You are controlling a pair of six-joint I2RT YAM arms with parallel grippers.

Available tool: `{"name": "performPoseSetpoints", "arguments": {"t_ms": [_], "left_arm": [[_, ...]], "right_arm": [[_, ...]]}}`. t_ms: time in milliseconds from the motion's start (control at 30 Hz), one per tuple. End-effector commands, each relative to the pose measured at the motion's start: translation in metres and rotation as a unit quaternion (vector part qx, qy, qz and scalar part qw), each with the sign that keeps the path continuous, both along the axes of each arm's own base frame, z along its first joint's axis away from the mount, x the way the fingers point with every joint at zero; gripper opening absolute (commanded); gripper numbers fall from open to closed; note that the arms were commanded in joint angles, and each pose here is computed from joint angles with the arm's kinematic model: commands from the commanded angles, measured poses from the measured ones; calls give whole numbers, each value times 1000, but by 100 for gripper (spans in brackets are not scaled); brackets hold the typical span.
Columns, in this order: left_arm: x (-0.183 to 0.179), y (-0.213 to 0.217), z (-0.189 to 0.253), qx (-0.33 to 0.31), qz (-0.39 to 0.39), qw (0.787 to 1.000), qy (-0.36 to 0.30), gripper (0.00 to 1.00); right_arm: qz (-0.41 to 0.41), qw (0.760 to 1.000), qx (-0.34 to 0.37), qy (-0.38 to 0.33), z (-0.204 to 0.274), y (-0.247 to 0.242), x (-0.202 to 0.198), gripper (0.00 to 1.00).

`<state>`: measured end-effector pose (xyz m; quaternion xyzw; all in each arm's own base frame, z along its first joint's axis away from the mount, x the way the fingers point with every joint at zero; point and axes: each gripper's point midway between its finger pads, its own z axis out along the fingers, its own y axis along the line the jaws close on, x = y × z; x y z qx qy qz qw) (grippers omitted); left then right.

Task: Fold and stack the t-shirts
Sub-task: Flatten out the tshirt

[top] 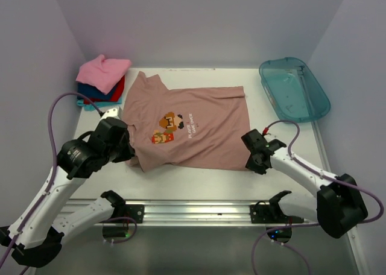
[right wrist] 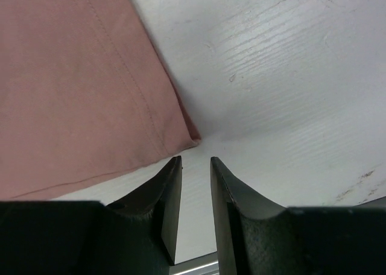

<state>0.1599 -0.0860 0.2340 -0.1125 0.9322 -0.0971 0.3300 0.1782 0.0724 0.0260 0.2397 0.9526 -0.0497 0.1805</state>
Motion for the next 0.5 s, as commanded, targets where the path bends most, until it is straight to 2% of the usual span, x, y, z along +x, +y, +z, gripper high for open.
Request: {"name": "performPoseSetpoints", "arguments": {"t_ms": [0, 467], "left_arm": [[5, -7, 3, -17, -1, 1000, -12, 0], [4, -9, -5, -18, -4, 1000, -3, 0]], "right_arm": [[0, 1000, 10, -29, 18, -2, 1, 30], [-10, 1000, 7, -5, -16, 9, 15, 31]]}}
